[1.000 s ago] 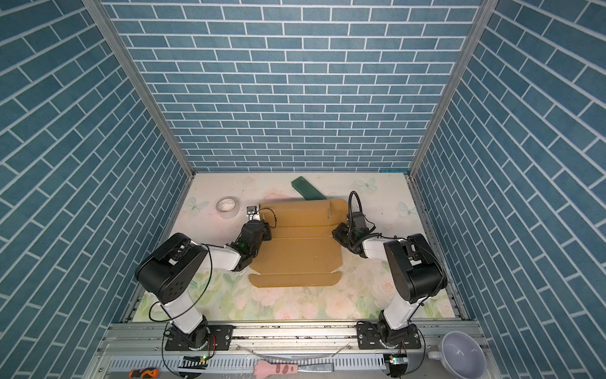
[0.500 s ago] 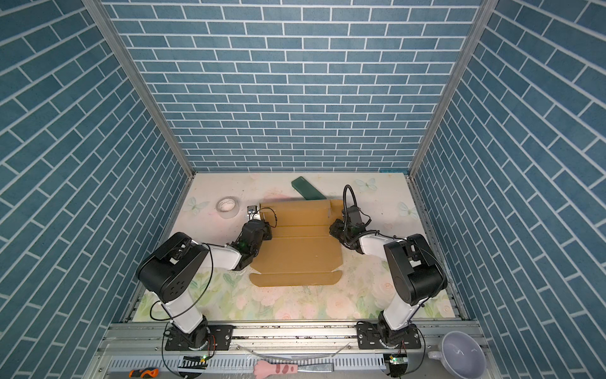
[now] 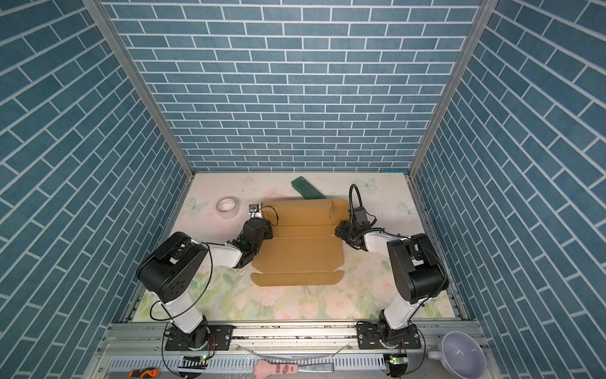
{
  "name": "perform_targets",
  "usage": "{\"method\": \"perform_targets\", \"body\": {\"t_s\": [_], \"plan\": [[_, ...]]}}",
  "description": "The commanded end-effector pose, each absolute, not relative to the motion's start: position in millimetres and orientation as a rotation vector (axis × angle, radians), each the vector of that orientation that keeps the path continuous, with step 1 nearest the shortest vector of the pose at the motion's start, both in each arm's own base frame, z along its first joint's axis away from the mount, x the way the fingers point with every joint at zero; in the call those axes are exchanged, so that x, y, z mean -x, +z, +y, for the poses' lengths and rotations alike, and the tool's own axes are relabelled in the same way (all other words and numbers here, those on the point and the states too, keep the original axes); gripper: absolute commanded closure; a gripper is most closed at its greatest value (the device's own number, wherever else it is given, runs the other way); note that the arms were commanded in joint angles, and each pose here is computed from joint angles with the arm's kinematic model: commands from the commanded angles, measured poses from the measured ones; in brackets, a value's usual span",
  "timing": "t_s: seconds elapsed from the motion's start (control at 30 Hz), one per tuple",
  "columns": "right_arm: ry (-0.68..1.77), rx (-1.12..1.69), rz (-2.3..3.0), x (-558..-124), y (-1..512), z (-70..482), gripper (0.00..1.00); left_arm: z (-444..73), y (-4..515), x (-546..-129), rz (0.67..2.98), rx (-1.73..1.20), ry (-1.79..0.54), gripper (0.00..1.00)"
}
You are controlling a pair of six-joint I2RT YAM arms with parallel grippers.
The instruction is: Fold the paper box
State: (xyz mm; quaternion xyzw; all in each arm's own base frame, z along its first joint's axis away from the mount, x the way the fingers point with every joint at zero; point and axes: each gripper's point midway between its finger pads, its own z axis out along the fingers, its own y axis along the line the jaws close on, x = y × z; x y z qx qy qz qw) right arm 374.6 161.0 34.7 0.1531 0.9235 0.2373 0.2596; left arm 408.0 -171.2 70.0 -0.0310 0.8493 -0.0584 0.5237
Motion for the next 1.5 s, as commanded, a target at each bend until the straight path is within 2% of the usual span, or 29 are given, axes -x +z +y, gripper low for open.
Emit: {"method": "perform_targets", "body": {"t_s": [0.0,0.47,0.63,0.83,1.03,1.47], "plan": [[0.679,-0.378,2.489,-384.3,35.8,170.8,0.47,-158.5,14.1,-380.4,2.232,-0.093,0.018,1.00],[0.745,-0.277,2.373,-392.8,56.6,187.0,0.60,-161.9,9.1,-381.0,2.245,-0.094,0.002,1.00],[0.722,-0.218,2.331,-390.2,70.1,189.7,0.60,-161.8,8.1,-380.5,2.248,-0.094,0.001,1.00],[0.702,-0.178,2.356,-399.4,63.0,199.3,0.59,-163.4,4.3,-380.2,2.258,-0.089,-0.011,1.00],[0.724,-0.149,2.361,-396.7,66.0,215.4,0.69,-164.2,3.3,-379.7,2.263,-0.089,-0.017,1.00],[0.805,-0.158,2.410,-396.2,46.9,241.3,0.63,-166.5,2.3,-381.0,2.267,-0.089,-0.027,1.00]]}}
